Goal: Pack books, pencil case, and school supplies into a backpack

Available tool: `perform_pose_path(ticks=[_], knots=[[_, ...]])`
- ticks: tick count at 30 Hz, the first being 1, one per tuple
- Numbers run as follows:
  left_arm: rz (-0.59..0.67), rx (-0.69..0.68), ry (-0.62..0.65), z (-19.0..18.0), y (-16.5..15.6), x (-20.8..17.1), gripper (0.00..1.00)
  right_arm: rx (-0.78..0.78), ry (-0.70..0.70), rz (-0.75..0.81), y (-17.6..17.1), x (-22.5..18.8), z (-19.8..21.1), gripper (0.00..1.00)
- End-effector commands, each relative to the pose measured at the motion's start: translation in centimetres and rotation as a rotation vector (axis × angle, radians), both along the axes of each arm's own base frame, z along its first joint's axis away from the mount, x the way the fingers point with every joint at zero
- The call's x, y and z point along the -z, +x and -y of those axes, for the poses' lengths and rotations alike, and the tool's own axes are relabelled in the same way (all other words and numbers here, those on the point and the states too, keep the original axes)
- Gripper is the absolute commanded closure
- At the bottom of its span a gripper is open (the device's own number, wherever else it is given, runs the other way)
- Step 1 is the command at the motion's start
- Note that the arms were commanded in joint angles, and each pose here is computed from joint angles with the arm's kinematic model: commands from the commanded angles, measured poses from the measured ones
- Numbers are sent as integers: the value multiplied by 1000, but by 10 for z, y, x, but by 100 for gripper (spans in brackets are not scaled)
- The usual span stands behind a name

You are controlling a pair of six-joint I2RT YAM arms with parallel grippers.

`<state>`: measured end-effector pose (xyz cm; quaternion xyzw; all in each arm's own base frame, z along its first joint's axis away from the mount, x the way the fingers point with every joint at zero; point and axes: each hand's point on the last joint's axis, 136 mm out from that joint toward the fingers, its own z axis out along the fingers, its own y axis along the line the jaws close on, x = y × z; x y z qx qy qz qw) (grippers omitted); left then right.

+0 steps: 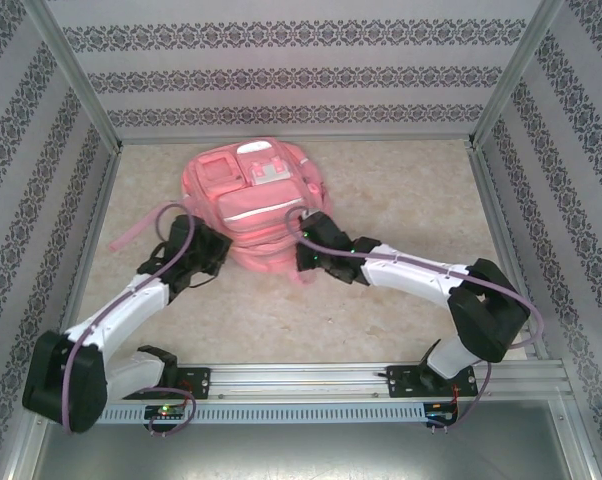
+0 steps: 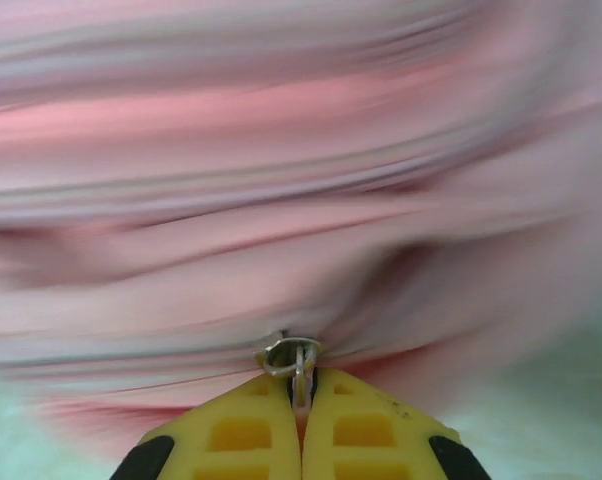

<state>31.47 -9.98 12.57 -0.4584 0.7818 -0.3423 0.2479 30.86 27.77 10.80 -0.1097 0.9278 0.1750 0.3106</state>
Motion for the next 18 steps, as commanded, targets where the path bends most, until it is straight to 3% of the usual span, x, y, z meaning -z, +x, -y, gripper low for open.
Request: perform_pose_path(ticks=[1, 9, 11, 15, 18], knots=[[-176, -150, 241, -80, -39, 36, 100, 72, -158, -20, 14, 19, 46, 100], [-216, -104, 225, -122, -16, 44, 100, -58, -128, -47, 20, 14, 0, 100], [-226, -63, 166, -123, -5, 41, 98, -100, -99, -47, 18, 9, -18, 100], [-215, 2, 95, -110, 4, 23, 61, -178, -48, -41, 8, 1, -56, 100], [-242, -5, 100, -108, -15, 10, 42, -232, 16, -47, -5, 0, -85, 100]])
